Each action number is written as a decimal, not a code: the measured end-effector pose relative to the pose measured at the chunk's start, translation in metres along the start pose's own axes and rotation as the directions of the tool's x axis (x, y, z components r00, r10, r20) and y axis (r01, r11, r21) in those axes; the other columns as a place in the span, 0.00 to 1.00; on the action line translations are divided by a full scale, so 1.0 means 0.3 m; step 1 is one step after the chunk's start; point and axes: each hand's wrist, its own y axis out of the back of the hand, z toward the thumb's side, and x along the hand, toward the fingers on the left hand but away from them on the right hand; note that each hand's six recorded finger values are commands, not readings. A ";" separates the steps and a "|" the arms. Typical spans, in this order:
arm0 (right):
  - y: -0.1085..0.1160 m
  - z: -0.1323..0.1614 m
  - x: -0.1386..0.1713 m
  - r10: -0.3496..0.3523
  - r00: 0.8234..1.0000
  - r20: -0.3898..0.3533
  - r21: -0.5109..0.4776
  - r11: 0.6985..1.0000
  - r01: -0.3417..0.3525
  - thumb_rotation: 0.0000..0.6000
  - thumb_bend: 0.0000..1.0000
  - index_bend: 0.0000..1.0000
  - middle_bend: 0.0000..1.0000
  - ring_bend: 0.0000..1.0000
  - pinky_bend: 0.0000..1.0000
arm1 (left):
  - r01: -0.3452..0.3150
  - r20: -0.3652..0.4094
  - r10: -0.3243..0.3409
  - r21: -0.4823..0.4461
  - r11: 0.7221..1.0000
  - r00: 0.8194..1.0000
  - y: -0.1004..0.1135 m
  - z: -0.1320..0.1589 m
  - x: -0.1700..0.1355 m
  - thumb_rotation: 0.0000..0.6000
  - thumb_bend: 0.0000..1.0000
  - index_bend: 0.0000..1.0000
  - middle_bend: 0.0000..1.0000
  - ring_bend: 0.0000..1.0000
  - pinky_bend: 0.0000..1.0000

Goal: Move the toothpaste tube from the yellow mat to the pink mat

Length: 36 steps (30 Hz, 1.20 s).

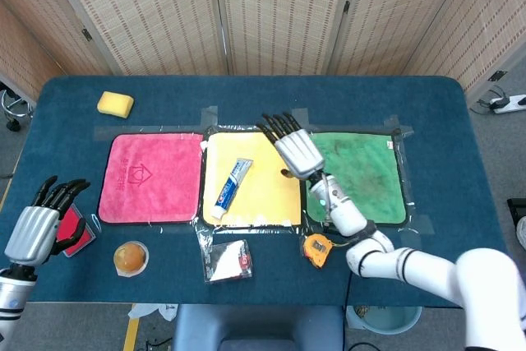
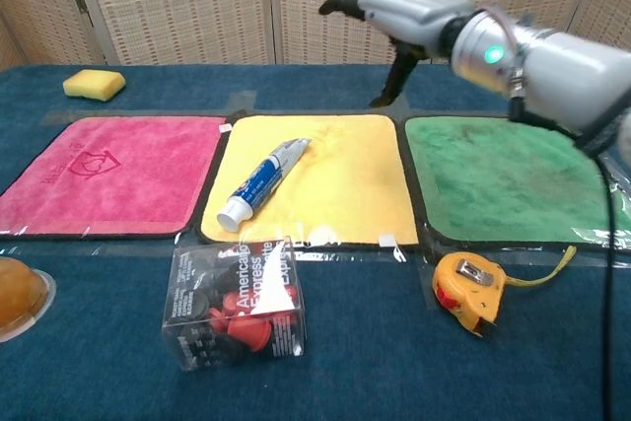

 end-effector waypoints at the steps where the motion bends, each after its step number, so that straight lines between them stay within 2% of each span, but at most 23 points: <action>1: 0.025 -0.043 0.045 -0.002 1.000 0.017 0.009 1.000 0.002 1.00 0.15 0.00 0.00 0.00 0.00 | 0.006 0.035 -0.006 -0.003 1.000 0.999 -0.004 0.019 0.026 1.00 0.55 0.18 0.18 0.21 0.11; 6: 0.105 -0.200 0.233 -0.005 0.995 0.098 0.039 0.999 0.001 1.00 0.15 0.00 0.00 0.00 0.00 | 0.028 0.173 -0.029 0.007 1.000 0.984 -0.022 0.101 0.130 1.00 0.65 0.19 0.18 0.21 0.11; 9: 0.141 -0.268 0.348 -0.014 0.990 0.140 0.038 0.999 0.009 1.00 0.15 0.00 0.00 0.00 0.00 | 0.053 0.257 -0.057 0.022 0.998 0.965 -0.038 0.160 0.189 1.00 0.73 0.20 0.18 0.20 0.10; 12: 0.162 -0.306 0.440 -0.028 0.987 0.158 0.029 0.999 0.023 1.00 0.15 0.00 0.00 0.00 0.00 | 0.083 0.337 -0.094 0.047 0.995 0.937 -0.056 0.224 0.241 1.00 0.78 0.20 0.18 0.18 0.09; 16: 0.162 -0.329 0.544 -0.033 0.985 0.172 0.006 0.999 0.032 1.00 0.15 0.00 0.00 0.00 0.00 | 0.122 0.431 -0.153 0.099 0.988 0.889 -0.085 0.313 0.310 1.00 0.81 0.20 0.18 0.13 0.07; 17: 0.159 -0.333 0.561 -0.032 0.984 0.175 0.002 0.999 0.032 1.00 0.15 0.00 0.00 0.00 0.00 | 0.128 0.449 -0.165 0.112 0.985 0.878 -0.090 0.333 0.324 0.95 0.82 0.20 0.18 0.12 0.06; 20: 0.150 -0.344 0.604 -0.024 0.982 0.187 -0.008 1.000 0.026 1.00 0.15 0.00 0.00 0.00 0.00 | 0.147 0.499 -0.208 0.159 0.976 0.841 -0.111 0.395 0.369 0.64 0.84 0.20 0.18 0.12 0.05; 23: 0.141 -0.351 0.625 -0.019 0.981 0.195 -0.012 1.000 0.021 1.00 0.15 0.00 0.00 0.00 0.00 | 0.164 0.536 -0.250 0.203 0.965 0.806 -0.133 0.451 0.407 0.41 0.86 0.20 0.18 0.11 0.04; 31: 0.123 -0.360 0.641 -0.009 0.979 0.204 -0.017 1.000 0.013 1.00 0.15 0.00 0.00 0.00 0.00 | 0.213 0.590 -0.363 0.310 0.926 0.721 -0.213 0.592 0.497 0.19 0.89 0.22 0.18 0.10 0.02; 34: 0.122 -0.363 0.645 -0.009 0.978 0.208 -0.020 1.000 0.014 1.00 0.15 0.00 0.00 0.00 0.00 | 0.229 0.591 -0.411 0.361 0.904 0.693 -0.254 0.634 0.526 0.10 0.92 0.22 0.18 0.10 0.01; 36: 0.121 -0.365 0.648 -0.008 0.977 0.211 -0.021 1.000 0.013 1.00 0.15 0.00 0.00 0.00 0.00 | 0.240 0.585 -0.439 0.387 0.890 0.682 -0.278 0.649 0.540 0.07 0.93 0.22 0.18 0.10 0.00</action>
